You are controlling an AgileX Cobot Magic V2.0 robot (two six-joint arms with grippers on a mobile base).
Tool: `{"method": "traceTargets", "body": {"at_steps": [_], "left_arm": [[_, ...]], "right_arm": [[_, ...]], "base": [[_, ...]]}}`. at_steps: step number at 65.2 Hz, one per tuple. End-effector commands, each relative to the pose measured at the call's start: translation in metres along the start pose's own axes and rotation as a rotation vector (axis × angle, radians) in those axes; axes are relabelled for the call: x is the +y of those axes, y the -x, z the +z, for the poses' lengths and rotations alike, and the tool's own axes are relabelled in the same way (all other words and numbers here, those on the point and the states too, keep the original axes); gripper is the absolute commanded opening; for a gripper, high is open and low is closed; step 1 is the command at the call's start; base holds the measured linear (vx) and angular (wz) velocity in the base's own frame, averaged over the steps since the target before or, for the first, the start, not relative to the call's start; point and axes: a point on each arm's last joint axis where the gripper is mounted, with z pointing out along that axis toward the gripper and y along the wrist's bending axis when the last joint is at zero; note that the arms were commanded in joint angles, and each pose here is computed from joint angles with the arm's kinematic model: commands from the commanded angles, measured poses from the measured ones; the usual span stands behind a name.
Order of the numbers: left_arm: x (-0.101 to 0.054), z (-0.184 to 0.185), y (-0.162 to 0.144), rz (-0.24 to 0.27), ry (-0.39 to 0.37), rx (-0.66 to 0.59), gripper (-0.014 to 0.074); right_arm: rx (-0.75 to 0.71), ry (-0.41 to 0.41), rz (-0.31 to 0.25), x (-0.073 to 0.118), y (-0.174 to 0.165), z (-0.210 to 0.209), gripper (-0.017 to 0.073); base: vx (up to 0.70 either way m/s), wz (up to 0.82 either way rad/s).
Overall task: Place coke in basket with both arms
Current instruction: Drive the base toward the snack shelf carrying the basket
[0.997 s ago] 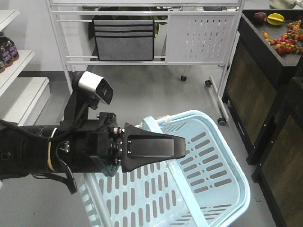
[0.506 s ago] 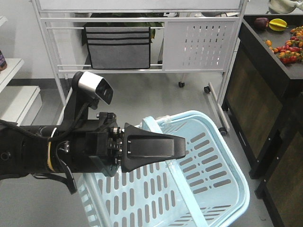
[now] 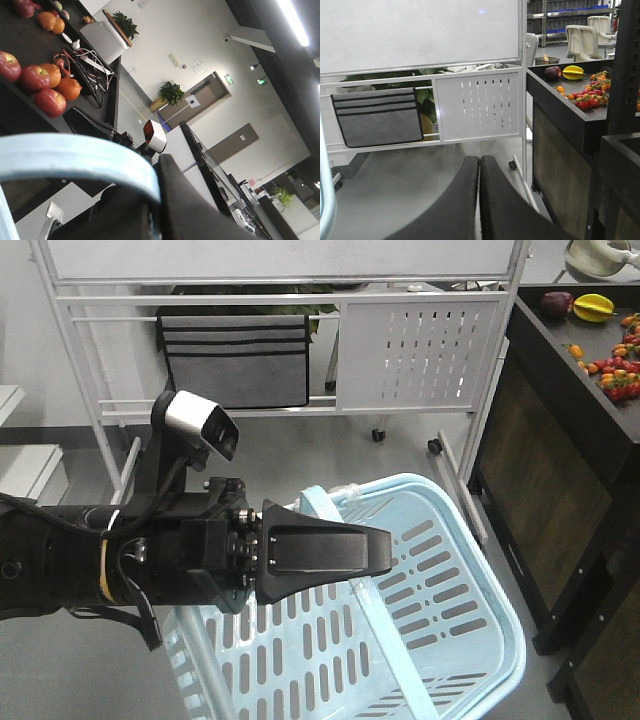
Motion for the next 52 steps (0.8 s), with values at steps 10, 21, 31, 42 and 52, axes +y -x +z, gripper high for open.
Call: {"method": "traceTargets", "body": {"at_steps": [10,21,31,42,52], "left_arm": [[-0.0382,-0.0028,0.0033,0.042,-0.259,0.015,-0.0008],[-0.0382,-0.0028,0.0033,0.042,-0.259,0.015,-0.0008],[-0.0382,-0.0028,0.0033,0.042,-0.259,0.015,-0.0008],[-0.0382,-0.0028,0.0033,0.042,-0.259,0.015,-0.0008],[-0.0382,-0.0028,0.0033,0.042,-0.259,0.015,-0.0008]], "right_arm": [[-0.076,0.017,-0.019,0.0014,0.0036,-0.0010,-0.0005],[-0.076,0.017,-0.019,0.0014,0.0036,-0.0010,-0.0005],[-0.076,0.017,-0.019,0.0014,0.0036,-0.0010,-0.0005],[-0.076,0.017,-0.019,0.0014,0.0036,-0.0010,-0.0005],[-0.076,0.017,-0.019,0.0014,0.0036,-0.0010,-0.0005]], "base": [[0.28,-0.08],[0.29,-0.09],[0.29,-0.08],[0.28,-0.03],[0.28,0.05]]}}
